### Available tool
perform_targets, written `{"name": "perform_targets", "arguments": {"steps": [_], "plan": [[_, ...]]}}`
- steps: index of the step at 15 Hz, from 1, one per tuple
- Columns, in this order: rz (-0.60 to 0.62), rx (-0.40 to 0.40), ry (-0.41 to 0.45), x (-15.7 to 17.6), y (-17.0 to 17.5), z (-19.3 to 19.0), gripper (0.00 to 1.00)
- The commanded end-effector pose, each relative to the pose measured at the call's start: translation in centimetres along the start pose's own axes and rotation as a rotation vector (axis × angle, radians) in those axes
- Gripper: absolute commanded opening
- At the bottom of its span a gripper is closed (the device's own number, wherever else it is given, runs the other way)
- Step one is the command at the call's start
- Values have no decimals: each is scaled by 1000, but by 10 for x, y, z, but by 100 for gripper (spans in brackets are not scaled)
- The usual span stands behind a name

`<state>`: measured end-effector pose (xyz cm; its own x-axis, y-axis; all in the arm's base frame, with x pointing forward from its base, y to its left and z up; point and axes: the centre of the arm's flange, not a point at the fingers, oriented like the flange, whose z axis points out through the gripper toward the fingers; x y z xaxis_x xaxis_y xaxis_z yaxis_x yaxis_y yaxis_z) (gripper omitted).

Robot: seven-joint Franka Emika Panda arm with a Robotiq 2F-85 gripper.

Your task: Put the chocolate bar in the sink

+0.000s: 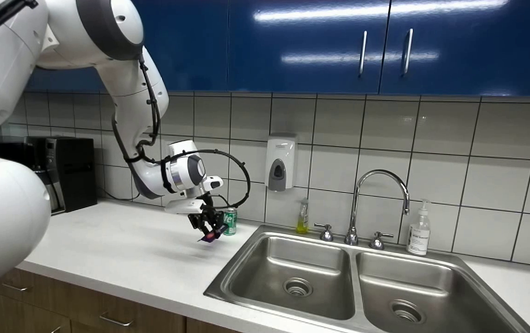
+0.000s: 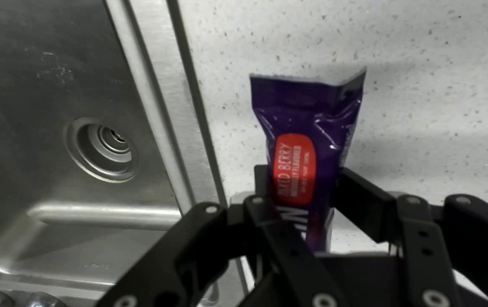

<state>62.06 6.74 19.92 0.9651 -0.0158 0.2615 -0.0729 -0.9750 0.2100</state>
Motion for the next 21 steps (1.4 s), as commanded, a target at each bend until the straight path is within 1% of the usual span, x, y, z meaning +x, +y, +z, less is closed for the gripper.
{"name": "perform_targets", "arguments": {"steps": [1, 15, 21], "plan": [[67, -30, 3, -10, 24, -4, 17], [370, -124, -31, -30, 142, 38, 17], [464, -158, -36, -36, 199, 68, 17]]}}
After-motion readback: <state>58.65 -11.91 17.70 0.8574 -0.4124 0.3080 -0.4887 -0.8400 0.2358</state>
